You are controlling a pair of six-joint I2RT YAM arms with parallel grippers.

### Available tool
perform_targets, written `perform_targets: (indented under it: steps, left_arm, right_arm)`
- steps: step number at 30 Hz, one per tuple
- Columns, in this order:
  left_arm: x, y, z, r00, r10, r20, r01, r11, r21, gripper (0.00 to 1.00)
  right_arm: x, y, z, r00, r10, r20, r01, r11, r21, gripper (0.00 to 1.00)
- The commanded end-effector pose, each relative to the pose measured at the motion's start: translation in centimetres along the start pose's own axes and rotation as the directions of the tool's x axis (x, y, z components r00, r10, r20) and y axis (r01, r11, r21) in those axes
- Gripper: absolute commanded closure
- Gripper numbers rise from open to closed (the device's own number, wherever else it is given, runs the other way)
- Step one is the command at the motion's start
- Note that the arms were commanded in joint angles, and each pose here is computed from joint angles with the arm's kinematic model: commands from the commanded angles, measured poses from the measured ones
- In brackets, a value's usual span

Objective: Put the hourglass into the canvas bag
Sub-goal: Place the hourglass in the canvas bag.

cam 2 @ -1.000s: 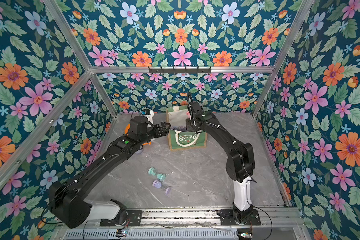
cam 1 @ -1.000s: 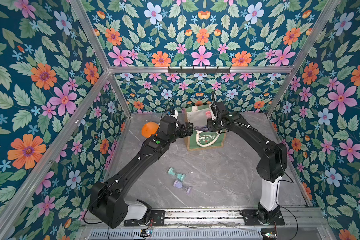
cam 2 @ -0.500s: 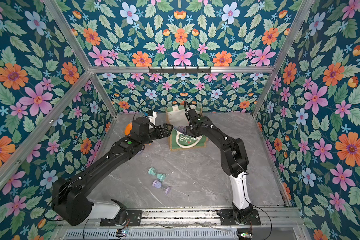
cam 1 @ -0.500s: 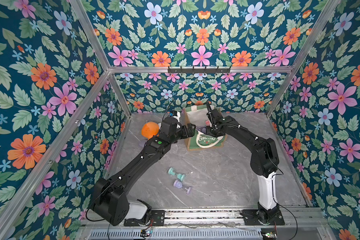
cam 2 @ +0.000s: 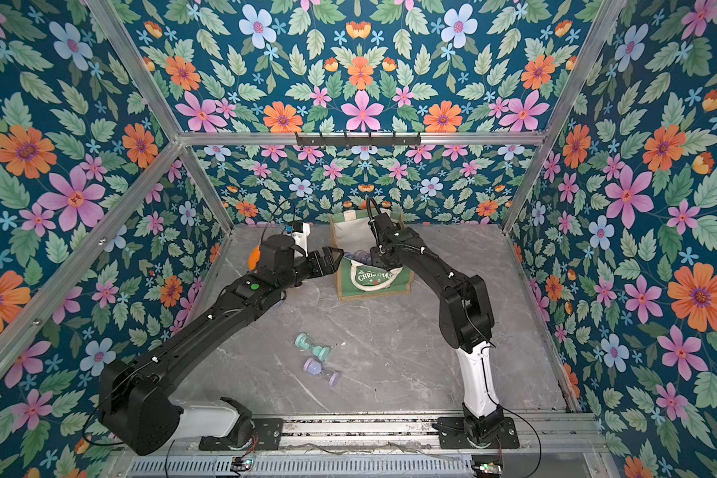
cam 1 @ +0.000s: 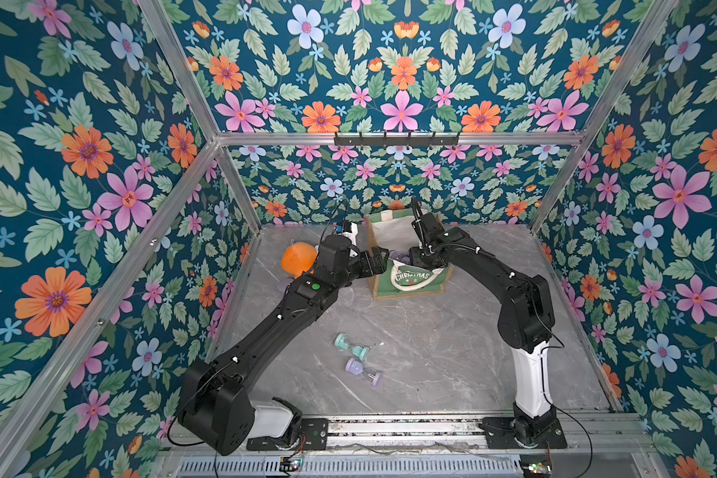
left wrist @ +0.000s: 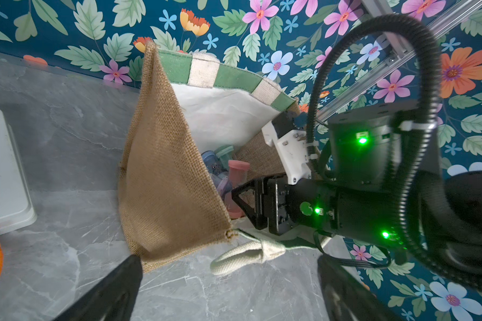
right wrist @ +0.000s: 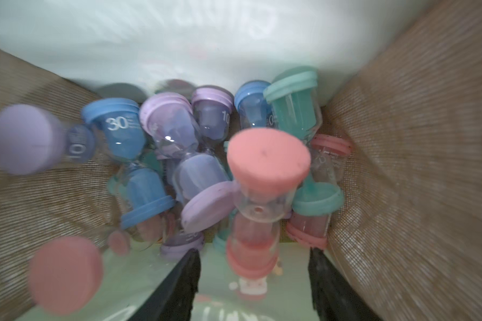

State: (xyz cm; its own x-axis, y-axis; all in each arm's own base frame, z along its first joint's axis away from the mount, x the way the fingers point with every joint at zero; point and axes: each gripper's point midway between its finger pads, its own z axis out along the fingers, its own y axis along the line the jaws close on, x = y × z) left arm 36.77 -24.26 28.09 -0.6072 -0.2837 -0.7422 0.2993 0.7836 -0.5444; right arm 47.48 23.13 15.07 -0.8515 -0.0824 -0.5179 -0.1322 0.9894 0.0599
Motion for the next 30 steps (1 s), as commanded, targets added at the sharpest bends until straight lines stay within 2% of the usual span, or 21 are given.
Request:
perform_targets:
  steps: [1,10,17,25,30]
  left_arm:
    - [-0.9,-0.1,-0.3,0.999,0.002,0.036,-0.002,1.0,-0.006,0.0]
    - [-1.3,0.4,-0.9,0.998,0.004,0.056,-0.002,0.999,-0.04,0.0]
    - [-1.6,0.9,-2.9,0.997,0.009,0.081,-0.003,0.997,-0.075,0.0]
    - [0.1,2.5,-6.7,0.998,0.033,0.056,-0.025,0.99,-0.138,0.0]
    - [1.8,3.8,-9.0,0.999,0.038,0.034,-0.032,0.984,-0.175,0.0]
  right_arm:
    - [-0.7,0.0,-2.2,1.0,-0.012,0.015,0.012,1.0,-0.003,0.3]
    - [-3.5,1.1,-9.9,0.993,-0.011,0.121,0.021,0.996,-0.089,0.25]
    - [-2.6,2.8,-16.0,0.982,-0.048,0.185,0.073,0.989,-0.131,0.24]
    - [3.4,7.0,-20.5,0.965,-0.133,0.227,0.179,0.964,-0.196,0.24]
    - [8.7,10.1,-20.1,0.957,-0.211,0.2,0.254,0.94,-0.227,0.24]
